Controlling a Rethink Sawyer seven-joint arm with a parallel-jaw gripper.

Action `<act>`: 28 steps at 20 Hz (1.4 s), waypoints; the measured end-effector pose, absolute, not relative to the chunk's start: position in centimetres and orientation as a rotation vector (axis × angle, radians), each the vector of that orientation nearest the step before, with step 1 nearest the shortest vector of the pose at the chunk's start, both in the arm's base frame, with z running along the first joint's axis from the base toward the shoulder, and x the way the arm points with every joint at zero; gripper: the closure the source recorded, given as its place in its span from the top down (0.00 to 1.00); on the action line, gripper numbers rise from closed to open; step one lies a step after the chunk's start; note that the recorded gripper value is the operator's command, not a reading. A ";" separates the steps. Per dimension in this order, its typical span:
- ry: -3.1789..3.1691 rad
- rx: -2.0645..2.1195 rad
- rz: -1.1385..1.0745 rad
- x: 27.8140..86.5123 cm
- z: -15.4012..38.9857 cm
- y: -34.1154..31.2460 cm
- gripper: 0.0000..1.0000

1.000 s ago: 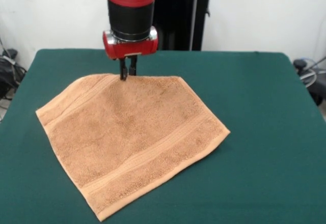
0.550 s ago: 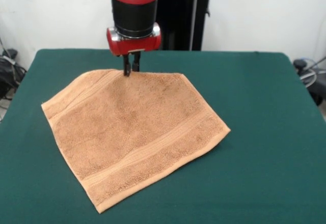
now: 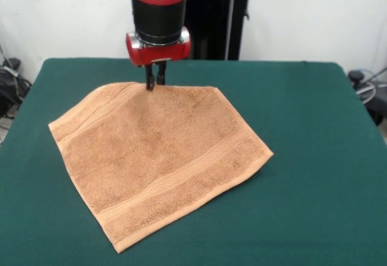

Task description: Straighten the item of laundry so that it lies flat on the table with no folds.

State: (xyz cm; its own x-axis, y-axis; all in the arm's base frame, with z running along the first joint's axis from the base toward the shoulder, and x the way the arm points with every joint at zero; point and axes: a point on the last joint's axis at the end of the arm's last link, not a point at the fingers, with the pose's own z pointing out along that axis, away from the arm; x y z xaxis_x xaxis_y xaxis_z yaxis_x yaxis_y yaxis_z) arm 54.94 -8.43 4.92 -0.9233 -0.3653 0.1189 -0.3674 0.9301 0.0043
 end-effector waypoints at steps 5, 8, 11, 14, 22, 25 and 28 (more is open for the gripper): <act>-2.974 0.561 0.023 55.0 4.9 -8.6 1.00; -2.981 0.557 0.013 55.2 5.0 -8.7 1.00; -2.991 0.542 0.002 55.3 5.0 -9.3 1.00; -2.994 0.535 -0.002 55.3 5.0 -9.5 1.00; -2.992 0.539 -0.003 55.3 5.0 -9.4 1.00; -2.990 0.543 -0.005 55.3 4.9 -9.2 1.00; -2.984 0.560 -0.008 55.4 4.6 -8.6 1.00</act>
State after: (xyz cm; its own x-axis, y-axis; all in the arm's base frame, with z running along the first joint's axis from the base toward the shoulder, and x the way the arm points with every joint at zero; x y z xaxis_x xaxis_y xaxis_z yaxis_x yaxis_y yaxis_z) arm 55.37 -8.63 4.57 -0.9265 -0.3620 0.1024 -0.3615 0.9321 0.0246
